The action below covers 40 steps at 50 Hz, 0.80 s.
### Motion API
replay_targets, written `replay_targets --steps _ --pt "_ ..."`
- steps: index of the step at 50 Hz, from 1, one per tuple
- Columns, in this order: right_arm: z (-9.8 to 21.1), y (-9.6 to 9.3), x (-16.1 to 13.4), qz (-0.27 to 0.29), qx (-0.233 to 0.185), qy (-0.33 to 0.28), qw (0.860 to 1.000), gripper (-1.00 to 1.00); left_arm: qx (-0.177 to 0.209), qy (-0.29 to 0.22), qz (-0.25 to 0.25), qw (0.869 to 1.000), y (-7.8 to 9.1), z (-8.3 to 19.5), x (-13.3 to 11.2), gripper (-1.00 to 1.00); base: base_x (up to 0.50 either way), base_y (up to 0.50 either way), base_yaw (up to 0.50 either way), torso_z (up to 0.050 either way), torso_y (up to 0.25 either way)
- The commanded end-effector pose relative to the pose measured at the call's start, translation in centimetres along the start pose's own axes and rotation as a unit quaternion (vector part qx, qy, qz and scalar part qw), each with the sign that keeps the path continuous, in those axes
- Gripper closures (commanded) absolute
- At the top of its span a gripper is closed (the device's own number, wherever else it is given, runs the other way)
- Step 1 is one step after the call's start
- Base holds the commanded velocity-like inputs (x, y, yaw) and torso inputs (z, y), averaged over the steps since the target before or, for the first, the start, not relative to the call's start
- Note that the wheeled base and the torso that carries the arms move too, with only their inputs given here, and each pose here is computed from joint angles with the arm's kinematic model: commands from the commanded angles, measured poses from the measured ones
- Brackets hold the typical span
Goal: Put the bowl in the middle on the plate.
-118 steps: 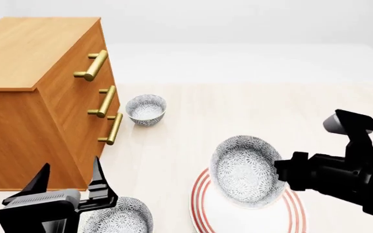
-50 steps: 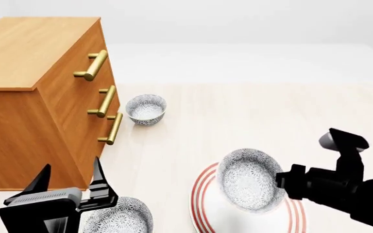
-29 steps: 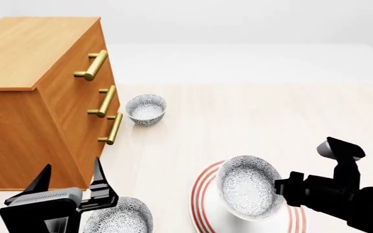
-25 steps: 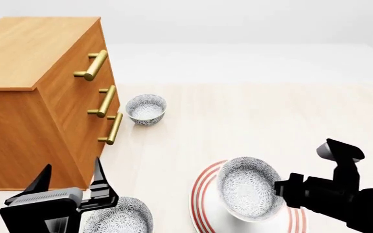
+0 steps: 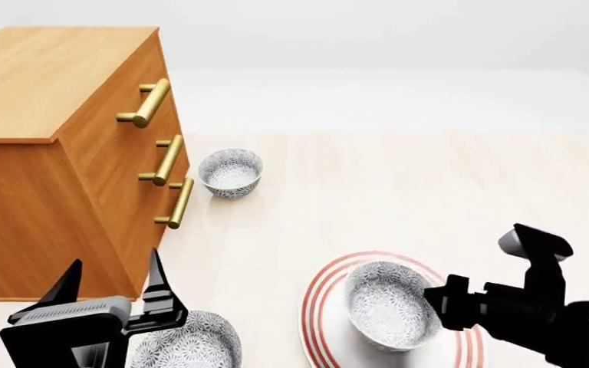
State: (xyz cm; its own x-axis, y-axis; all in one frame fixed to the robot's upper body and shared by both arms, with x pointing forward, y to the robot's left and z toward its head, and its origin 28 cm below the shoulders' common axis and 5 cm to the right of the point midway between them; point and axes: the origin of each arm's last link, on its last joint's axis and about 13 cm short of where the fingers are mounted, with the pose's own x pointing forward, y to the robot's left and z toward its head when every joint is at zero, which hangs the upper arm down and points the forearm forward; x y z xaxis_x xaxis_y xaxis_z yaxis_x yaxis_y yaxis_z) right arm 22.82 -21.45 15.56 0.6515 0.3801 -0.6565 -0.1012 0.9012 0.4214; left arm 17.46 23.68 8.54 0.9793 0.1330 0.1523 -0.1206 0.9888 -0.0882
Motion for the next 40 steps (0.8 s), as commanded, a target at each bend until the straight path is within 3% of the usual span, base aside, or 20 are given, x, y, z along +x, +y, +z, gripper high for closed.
replay_targets --steps 1,18,23,25,26,31,34,37,40 --pt "0.4 0.0 0.1 0.005 0.001 -0.006 1.000 -1.00 0.000 0.000 0.000 1.000 0.0 0.0 0.0 -1.00 0.00 0.00 0.00 0.000 0.000" --pt "0.6 0.1 -0.4 -0.001 0.000 -0.023 1.000 -1.00 -0.001 -0.001 0.000 1.000 0.0 0.0 0.0 -1.00 0.00 0.00 0.00 0.000 0.000" --pt "1.8 0.6 -1.9 -0.013 -0.013 -0.137 0.990 -1.00 -0.001 -0.003 0.001 1.000 0.0 0.1 0.0 -1.00 0.00 0.00 0.00 0.000 0.000" --pt "2.1 0.7 -2.5 -0.045 -0.032 -0.182 0.982 -1.00 -0.002 -0.005 0.000 1.000 0.0 0.1 0.0 -1.00 0.00 0.00 0.00 0.000 0.000" --pt "2.1 0.7 -2.5 -0.045 -0.032 -0.182 0.982 -1.00 -0.002 -0.005 0.000 1.000 0.0 0.1 0.0 -1.00 0.00 0.00 0.00 0.000 0.000" --pt "2.2 1.2 -3.8 -0.087 -0.061 -0.288 0.952 -1.00 -0.004 -0.007 -0.005 1.000 0.0 0.1 -0.1 -1.00 0.00 0.00 0.00 0.000 0.027" --pt "1.8 1.8 -4.7 -0.118 -0.105 -0.373 0.914 -1.00 -0.012 -0.010 -0.006 1.000 0.0 0.2 -0.1 -1.00 0.00 0.00 0.00 0.000 0.250" --pt "0.1 2.4 -5.4 -0.131 -0.137 -0.458 0.868 -1.00 -0.014 -0.011 -0.007 1.000 0.1 0.2 -0.1 -1.00 0.00 0.00 0.00 0.000 0.250" --pt "-0.5 2.2 -5.4 -0.151 -0.137 -0.497 0.844 -1.00 -0.013 -0.012 -0.008 1.000 0.1 0.2 -0.1 -1.00 0.00 0.00 0.00 0.000 0.250"
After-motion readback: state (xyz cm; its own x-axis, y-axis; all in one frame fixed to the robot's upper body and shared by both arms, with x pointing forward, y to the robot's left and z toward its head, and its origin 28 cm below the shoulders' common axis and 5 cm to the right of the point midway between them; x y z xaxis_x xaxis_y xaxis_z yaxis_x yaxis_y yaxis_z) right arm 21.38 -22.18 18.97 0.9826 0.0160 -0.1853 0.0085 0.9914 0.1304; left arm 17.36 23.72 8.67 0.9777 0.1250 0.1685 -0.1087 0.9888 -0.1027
